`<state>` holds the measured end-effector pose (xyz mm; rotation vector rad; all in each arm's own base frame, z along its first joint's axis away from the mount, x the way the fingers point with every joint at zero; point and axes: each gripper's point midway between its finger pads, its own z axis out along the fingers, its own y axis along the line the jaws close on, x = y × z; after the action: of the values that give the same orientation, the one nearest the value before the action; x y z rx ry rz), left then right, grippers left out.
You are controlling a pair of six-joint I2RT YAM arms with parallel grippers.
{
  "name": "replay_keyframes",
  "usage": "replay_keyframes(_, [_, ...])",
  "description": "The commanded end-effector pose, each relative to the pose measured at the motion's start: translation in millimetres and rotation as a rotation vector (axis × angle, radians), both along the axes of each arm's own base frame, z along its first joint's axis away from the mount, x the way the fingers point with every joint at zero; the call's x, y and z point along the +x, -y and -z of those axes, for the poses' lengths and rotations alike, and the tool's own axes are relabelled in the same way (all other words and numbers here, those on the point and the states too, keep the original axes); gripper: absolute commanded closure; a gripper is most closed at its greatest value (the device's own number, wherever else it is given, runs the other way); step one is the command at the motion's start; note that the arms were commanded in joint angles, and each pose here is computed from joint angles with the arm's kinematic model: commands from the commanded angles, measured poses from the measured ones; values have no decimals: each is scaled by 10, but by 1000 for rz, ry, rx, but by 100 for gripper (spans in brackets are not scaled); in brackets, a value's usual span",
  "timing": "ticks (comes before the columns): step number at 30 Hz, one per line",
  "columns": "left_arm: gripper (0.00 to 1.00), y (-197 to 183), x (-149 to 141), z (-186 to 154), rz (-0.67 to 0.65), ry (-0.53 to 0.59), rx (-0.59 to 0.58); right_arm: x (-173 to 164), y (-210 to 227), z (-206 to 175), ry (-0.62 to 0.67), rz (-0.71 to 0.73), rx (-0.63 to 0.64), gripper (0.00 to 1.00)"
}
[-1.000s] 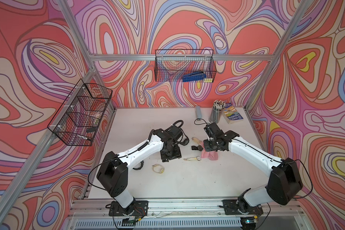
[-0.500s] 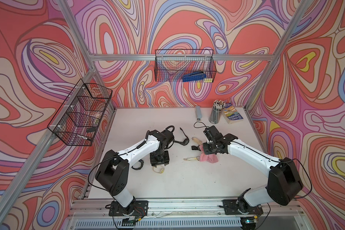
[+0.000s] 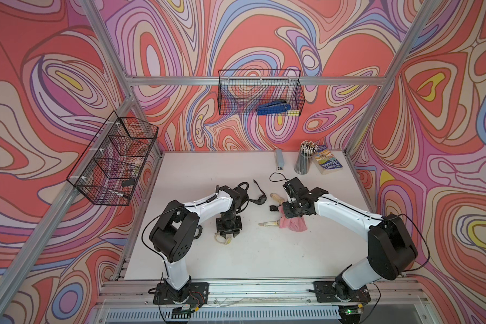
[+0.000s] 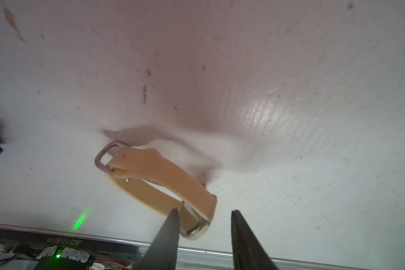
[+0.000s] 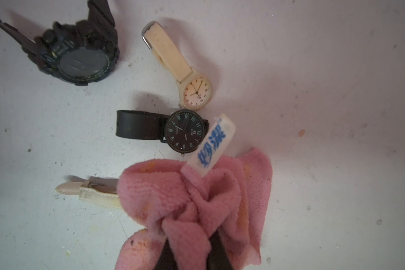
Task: Wipe the watch dial
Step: Pick up the watch at the center of the board.
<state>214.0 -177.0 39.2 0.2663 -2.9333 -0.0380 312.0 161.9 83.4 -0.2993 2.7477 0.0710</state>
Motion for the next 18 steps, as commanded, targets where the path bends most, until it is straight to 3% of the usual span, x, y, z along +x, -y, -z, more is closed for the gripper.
replay_keyframes(1, [67, 6, -24, 64, 16, -18, -3, 85, -82, -48, 18, -14, 16, 100])
replay_keyframes(18, [78, 98, -41, 263, 33, -5, -81, 130, -131, -119, 0, -6, 23, 100])
